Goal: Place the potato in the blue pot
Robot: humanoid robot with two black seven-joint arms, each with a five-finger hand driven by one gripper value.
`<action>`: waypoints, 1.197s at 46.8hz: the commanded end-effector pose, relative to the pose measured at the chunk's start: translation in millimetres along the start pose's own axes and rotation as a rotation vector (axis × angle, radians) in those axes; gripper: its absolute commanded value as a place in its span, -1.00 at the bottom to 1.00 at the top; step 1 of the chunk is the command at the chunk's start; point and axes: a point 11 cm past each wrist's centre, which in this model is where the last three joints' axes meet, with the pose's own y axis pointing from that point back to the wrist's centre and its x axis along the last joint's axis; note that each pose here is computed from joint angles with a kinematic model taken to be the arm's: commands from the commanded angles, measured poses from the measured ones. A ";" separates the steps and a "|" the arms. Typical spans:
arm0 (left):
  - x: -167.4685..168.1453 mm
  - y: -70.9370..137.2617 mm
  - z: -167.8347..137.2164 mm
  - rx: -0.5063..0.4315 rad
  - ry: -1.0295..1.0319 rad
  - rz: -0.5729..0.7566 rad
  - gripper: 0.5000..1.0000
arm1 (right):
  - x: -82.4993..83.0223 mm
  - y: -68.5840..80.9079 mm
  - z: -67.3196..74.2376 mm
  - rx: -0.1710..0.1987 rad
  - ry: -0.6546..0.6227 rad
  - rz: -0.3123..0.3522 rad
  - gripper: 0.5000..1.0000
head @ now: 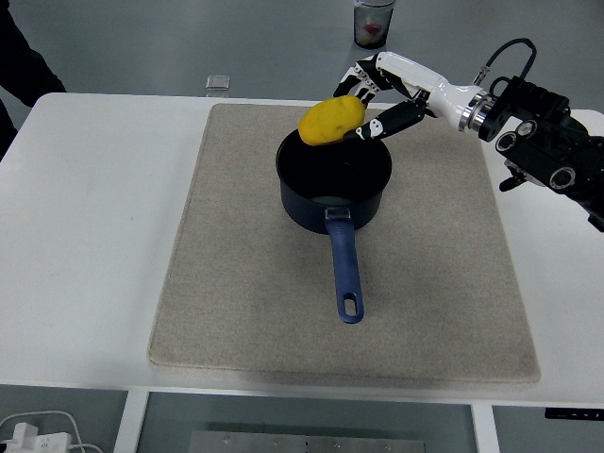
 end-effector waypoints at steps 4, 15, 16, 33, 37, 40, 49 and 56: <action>0.2 0.0 0.2 0.000 0.001 0.001 0.99 | -9.3 6.0 13.5 -0.022 -0.016 0.007 -1.00; 0.2 0.0 0.2 0.000 0.001 0.001 0.99 | -19.1 12.3 26.8 -0.045 -0.025 0.020 -1.00; 0.2 0.0 0.2 0.000 0.001 0.001 0.99 | -19.5 12.6 27.4 -0.046 -0.025 0.021 -1.00; 0.3 0.0 0.2 0.000 -0.002 0.001 0.99 | -25.7 17.9 36.7 -0.053 -0.066 0.045 -0.49; 0.2 0.0 0.2 0.000 0.001 0.001 0.99 | -24.4 18.2 36.4 -0.046 -0.086 0.060 -0.20; 0.8 0.0 0.2 0.000 -0.001 0.002 0.99 | -24.1 19.0 37.2 -0.048 -0.087 0.062 0.04; 0.8 0.0 0.2 0.000 0.001 0.002 0.99 | -19.8 19.4 35.5 -0.041 -0.095 0.074 0.58; 0.8 0.0 0.2 0.000 0.001 0.002 0.99 | -20.3 18.6 33.3 -0.034 -0.097 0.071 0.69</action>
